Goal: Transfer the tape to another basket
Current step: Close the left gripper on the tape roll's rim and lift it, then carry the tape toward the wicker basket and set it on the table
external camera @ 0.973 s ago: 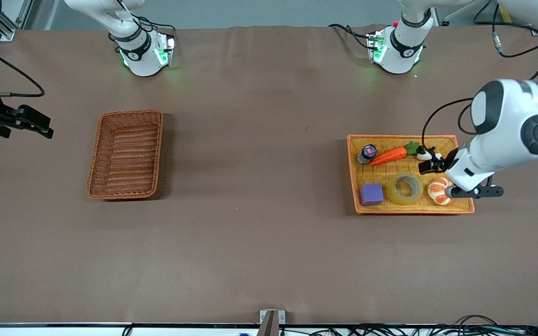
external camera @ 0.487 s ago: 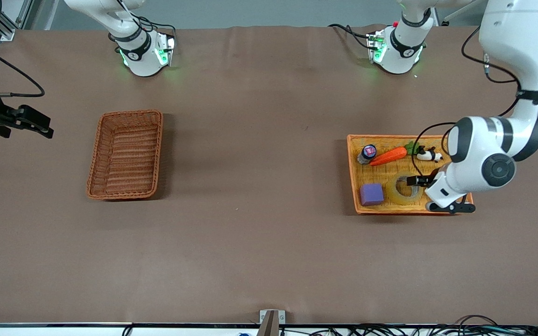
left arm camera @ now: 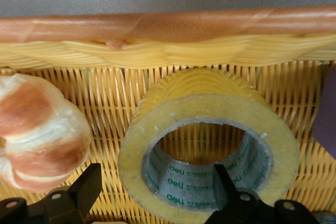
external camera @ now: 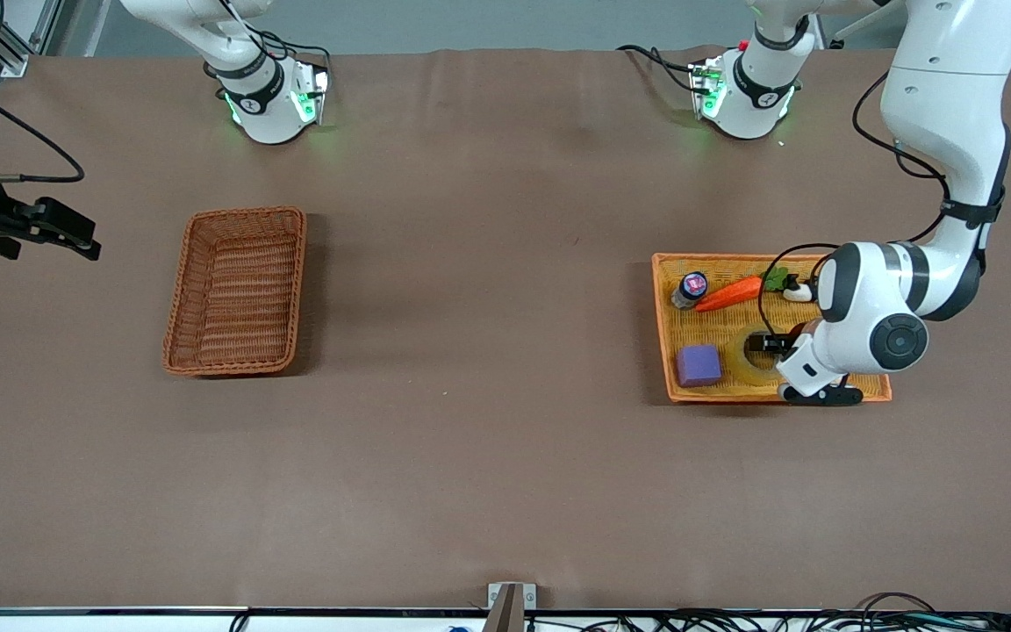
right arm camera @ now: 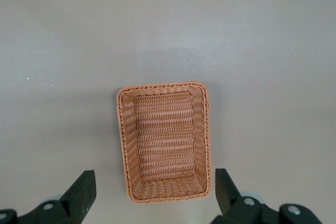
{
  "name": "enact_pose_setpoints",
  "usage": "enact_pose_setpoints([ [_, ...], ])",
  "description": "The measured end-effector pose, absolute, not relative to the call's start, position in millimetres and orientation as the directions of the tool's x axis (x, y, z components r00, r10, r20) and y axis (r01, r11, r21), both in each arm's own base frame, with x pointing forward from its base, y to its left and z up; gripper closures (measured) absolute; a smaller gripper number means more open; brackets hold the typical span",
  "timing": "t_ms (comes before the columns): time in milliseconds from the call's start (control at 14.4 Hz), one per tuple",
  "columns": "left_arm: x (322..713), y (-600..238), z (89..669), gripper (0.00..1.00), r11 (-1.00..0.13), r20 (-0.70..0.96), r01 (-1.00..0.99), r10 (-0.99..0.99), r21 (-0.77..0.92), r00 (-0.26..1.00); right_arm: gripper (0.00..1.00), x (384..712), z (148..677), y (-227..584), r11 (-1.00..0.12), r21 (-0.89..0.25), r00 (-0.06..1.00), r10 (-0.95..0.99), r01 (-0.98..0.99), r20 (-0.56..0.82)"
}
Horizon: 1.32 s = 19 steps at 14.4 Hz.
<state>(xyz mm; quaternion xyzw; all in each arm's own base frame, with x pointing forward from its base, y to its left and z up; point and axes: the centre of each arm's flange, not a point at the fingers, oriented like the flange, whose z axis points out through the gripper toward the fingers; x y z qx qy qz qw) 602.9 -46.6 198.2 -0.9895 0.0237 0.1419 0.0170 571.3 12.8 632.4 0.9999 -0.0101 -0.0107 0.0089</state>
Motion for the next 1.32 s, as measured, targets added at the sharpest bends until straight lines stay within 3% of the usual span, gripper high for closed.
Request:
enact_pose_setpoints([
  [209, 605.1, -43.4, 189.0, 0.21, -0.998, -0.286, -0.054, -0.045, -0.024, 0.957, 0.00, 571.2, 632.3, 12.8, -1.000, 0.018, 1.000, -0.020, -0.020, -0.022],
  [556, 619.1, -25.5, 199.9, 0.74, -1.000, -0.256, -0.011, -0.013, 0.008, 0.967, 0.00, 571.0, 632.1, 12.5, -1.000, 0.018, 0.999, -0.021, -0.021, -0.024],
  [626, 620.5, -24.6, 204.8, 0.79, -1.000, -0.251, -0.008, -0.010, 0.012, 0.968, 0.00, 571.0, 632.0, 12.4, -1.000, 0.018, 0.999, -0.021, -0.021, -0.025],
  [973, 625.8, -64.4, 280.8, 0.79, -0.998, -0.193, -0.049, -0.055, 0.039, 0.980, 0.00, 570.8, 631.7, 12.0, -1.000, 0.018, 0.999, -0.022, -0.021, -0.027],
  [1321, 611.5, -179.7, 356.7, 0.79, -0.989, -0.162, -0.123, -0.135, 0.084, 0.977, 0.00, 570.8, 630.7, 10.3, -1.000, 0.019, 0.999, -0.025, -0.024, -0.029],
])
